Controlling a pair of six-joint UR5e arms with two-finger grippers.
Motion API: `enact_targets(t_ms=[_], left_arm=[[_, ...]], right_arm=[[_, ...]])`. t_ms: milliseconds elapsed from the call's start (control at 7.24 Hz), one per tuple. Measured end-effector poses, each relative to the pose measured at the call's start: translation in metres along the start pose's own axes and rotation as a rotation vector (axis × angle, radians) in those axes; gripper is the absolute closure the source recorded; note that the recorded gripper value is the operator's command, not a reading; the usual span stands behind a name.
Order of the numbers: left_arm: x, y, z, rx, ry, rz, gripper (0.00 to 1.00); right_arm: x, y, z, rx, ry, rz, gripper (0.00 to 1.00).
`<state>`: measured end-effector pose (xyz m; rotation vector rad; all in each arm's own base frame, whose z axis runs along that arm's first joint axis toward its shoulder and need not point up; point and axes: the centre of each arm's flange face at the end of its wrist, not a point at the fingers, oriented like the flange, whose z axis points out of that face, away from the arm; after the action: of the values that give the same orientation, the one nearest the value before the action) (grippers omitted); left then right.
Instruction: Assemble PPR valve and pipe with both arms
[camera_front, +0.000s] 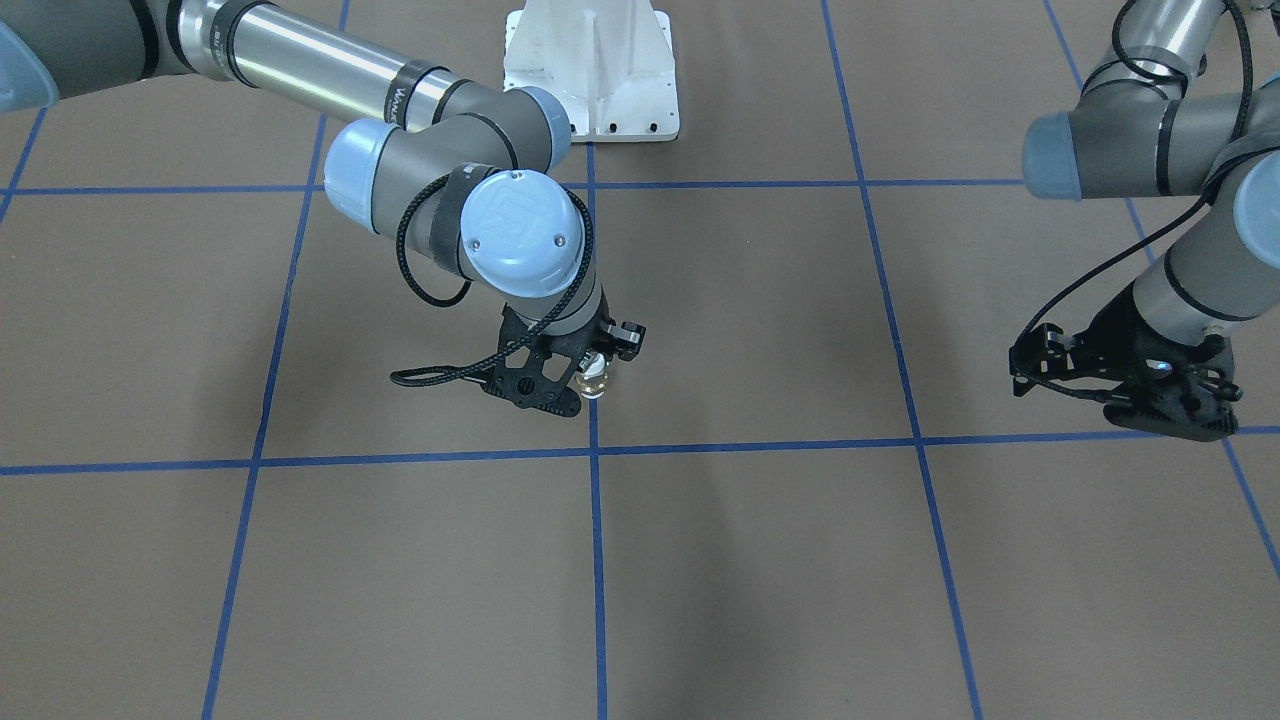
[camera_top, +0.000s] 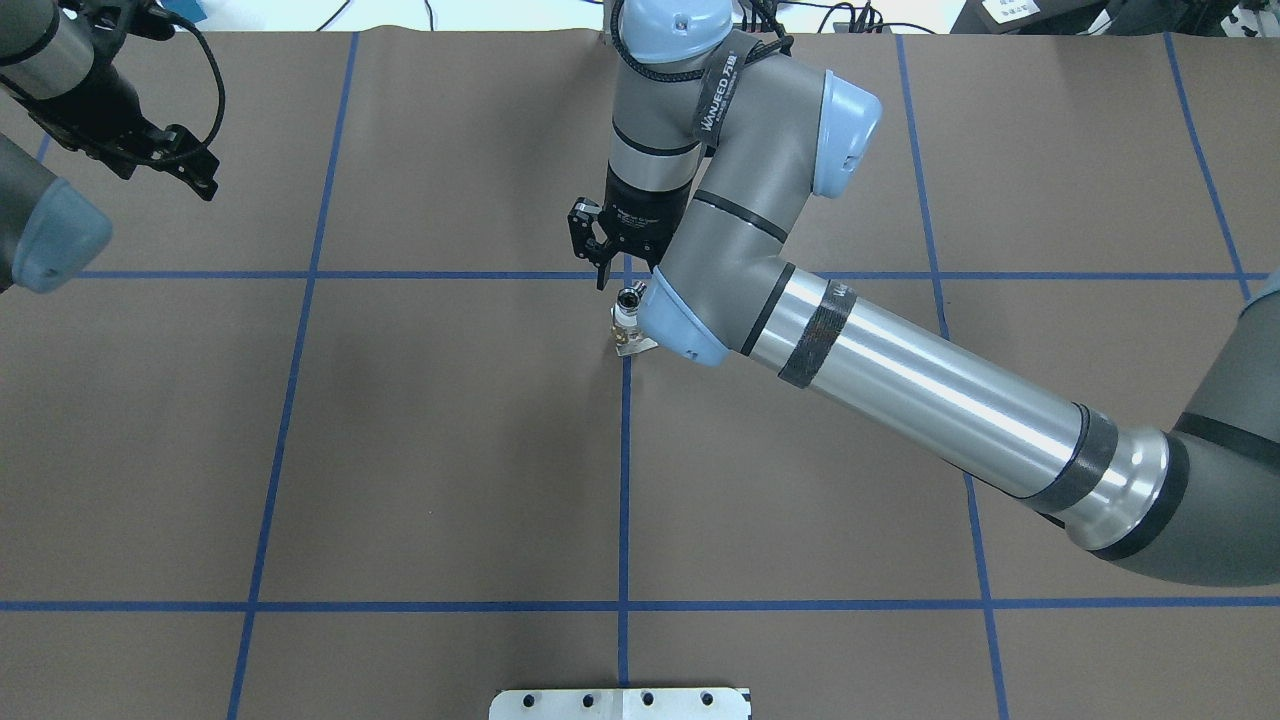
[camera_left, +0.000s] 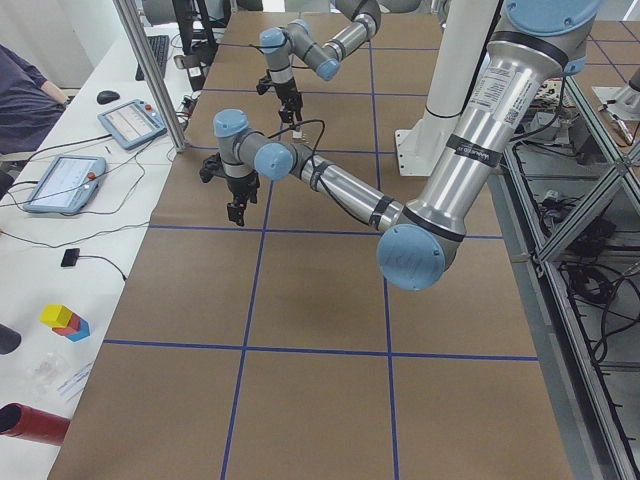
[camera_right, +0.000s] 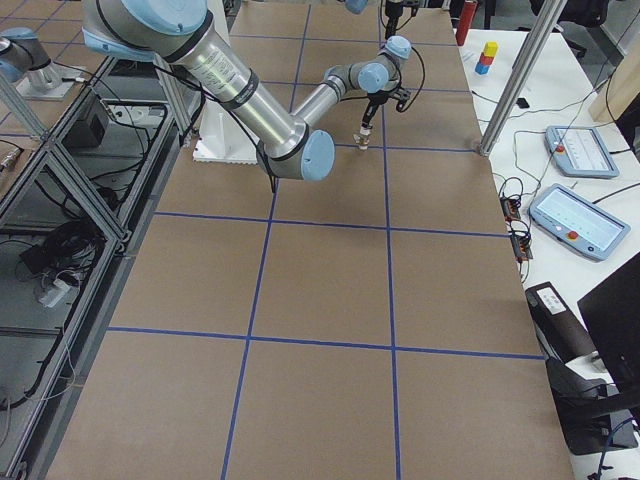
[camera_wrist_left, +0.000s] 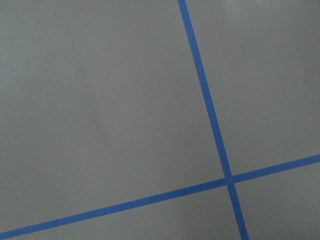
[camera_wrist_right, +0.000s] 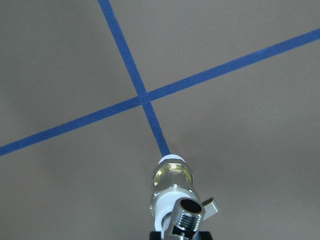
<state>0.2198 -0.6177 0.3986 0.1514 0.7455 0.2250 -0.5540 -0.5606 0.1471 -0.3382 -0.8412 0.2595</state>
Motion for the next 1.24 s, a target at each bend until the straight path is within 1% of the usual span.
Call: enact_targets(t_ms=[414,552,691,829,967,1105,1243], left_arm=[[0.0,0.0,0.0,0.0,-0.001,0.001,0.0],[-0.001,-0.001,-0.001,0.001,0.0,0.003,0.0],[-0.008,-0.001,-0.006,0.008,-0.003,0.012,0.0],[-0.031,0.003,-0.011,0.013,-0.015,0.042,0.0],[-0.074,0.015,-0.016,0.013,-0.037,0.066,0.0],[-0.118,0.029,-0.025,0.017,-0.057,0.058,0.0],[-0.153,0.045,-0.031,0.017,-0.07,0.056,0.0]], right_arm=[[0.0,-0.001,-0.004,0.004,-0.006,0.0,0.01],[0.002,-0.005,-0.02,0.02,-0.022,0.0,0.01],[0.014,-0.015,-0.049,0.049,-0.048,-0.006,0.01],[0.049,-0.03,-0.079,0.082,-0.067,-0.041,0.01],[0.109,-0.054,-0.104,0.12,-0.057,-0.114,0.01],[0.181,-0.085,-0.124,0.151,-0.013,-0.207,0.01],[0.26,-0.122,-0.137,0.165,0.047,-0.307,0.01]])
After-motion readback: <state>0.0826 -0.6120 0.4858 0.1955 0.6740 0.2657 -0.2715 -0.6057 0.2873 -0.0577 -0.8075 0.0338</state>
